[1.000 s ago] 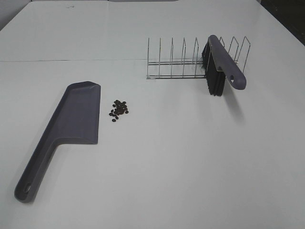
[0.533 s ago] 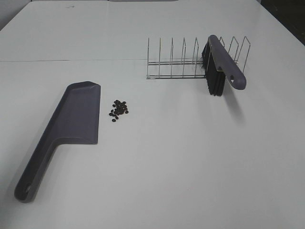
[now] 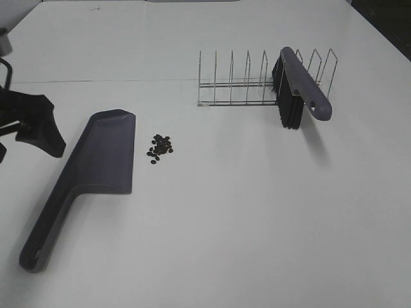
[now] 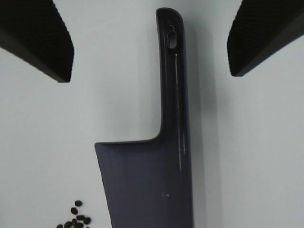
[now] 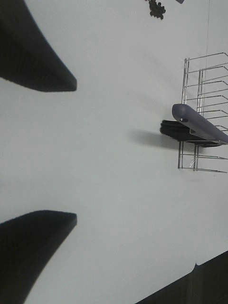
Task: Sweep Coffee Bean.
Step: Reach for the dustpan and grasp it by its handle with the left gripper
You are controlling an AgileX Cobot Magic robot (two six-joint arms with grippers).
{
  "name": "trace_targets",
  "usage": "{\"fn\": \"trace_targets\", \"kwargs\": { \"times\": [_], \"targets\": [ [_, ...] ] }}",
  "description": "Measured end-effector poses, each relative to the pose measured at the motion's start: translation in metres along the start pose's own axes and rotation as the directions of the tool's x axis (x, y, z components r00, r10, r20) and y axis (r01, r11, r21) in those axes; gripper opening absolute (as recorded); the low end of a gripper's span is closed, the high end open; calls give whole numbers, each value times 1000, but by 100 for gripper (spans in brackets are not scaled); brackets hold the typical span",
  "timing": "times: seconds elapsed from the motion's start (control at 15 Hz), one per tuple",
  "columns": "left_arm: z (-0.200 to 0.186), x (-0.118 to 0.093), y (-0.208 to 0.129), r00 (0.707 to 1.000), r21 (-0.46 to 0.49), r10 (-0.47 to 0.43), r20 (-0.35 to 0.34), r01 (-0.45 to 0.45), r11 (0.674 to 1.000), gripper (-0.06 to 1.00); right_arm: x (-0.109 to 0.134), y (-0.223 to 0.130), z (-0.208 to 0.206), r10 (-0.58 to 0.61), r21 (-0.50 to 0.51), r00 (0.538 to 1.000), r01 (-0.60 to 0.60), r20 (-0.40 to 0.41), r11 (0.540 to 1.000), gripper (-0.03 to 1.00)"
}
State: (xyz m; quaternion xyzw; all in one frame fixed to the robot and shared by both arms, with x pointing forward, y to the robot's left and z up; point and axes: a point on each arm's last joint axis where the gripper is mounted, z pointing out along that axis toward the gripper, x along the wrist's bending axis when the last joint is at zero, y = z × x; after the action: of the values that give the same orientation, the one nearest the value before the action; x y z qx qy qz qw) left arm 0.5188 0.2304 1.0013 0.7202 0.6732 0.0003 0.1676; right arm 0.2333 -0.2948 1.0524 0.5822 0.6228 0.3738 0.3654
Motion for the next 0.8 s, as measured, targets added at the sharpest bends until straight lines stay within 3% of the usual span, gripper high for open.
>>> {"fn": "trace_targets", "kwargs": {
  "times": [0.4, 0.8],
  "targets": [
    [50, 6, 2, 999, 156, -24, -30, 28, 987, 84, 0, 0, 0, 0, 0, 1000, 0, 0, 1000, 62],
    [80, 15, 4, 996, 187, -47, -78, 61, 980, 84, 0, 0, 0, 0, 0, 1000, 0, 0, 1000, 62]
  ]
}}
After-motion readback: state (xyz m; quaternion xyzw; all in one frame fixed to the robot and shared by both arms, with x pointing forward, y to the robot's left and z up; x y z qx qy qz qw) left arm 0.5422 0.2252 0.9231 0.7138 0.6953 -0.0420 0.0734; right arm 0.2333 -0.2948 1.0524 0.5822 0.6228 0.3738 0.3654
